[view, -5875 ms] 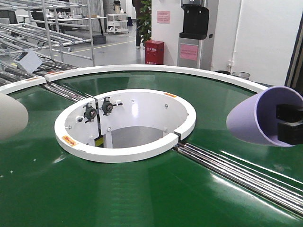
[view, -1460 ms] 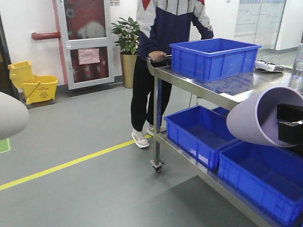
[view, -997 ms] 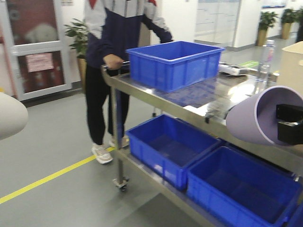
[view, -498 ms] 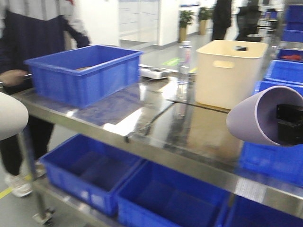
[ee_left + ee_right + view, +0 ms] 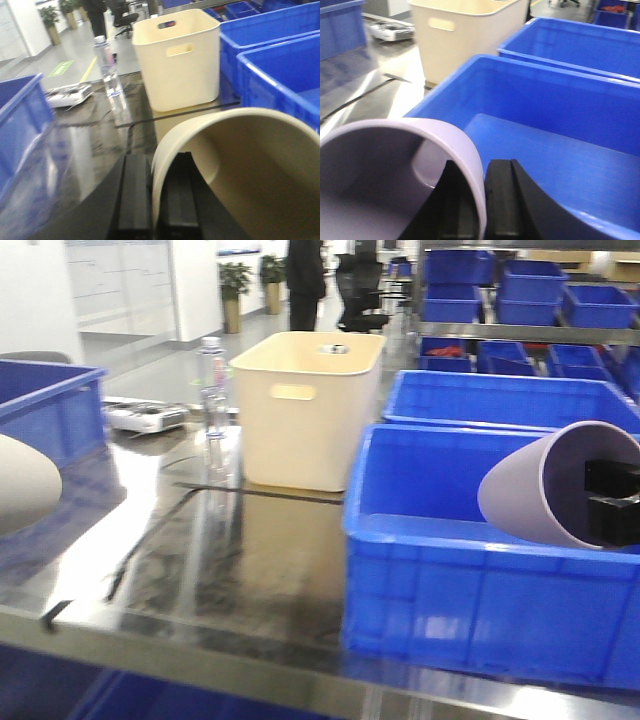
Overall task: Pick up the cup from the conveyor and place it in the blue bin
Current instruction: 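Drive the base to the cart and stop beside the blue bin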
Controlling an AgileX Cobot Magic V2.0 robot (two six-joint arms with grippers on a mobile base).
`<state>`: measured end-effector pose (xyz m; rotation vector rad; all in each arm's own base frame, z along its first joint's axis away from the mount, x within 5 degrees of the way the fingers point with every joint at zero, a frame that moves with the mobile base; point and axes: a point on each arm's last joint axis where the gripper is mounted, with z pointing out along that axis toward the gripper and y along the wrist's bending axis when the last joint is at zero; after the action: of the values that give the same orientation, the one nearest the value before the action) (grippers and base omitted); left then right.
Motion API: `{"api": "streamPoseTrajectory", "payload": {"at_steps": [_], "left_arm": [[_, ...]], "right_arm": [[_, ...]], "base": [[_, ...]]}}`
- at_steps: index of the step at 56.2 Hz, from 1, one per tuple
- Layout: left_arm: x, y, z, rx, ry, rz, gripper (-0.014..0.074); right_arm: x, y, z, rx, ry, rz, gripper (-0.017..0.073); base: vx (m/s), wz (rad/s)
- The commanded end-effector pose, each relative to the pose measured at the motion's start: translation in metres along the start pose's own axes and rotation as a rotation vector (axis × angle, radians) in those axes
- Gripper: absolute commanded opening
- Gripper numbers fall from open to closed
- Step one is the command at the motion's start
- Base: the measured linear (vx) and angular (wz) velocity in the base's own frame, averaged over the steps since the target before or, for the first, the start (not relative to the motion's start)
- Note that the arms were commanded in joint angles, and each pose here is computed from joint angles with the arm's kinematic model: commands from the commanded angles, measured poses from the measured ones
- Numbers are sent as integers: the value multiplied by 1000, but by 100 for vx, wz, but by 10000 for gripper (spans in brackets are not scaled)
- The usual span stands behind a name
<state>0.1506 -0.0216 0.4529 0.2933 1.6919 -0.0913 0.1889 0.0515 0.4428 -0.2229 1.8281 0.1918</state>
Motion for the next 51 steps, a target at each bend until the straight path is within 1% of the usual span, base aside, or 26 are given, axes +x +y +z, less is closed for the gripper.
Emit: {"api": "streamPoseTrajectory", "payload": {"at_steps": [1,25,51], "left_arm": [[-17,3,-6,-33,-112,-22,-6],[-17,3,-6,-33,-112,-22,-6],[-17,3,-6,-33,-112,-22,-6]], "right_arm": [[-18,1,-10,-3,-134,-9,-9],[-18,1,-10,-3,-134,-9,-9],[-18,1,-10,-3,-134,-9,-9]], "base": [[25,-49],[23,-38],[16,-16]]}}
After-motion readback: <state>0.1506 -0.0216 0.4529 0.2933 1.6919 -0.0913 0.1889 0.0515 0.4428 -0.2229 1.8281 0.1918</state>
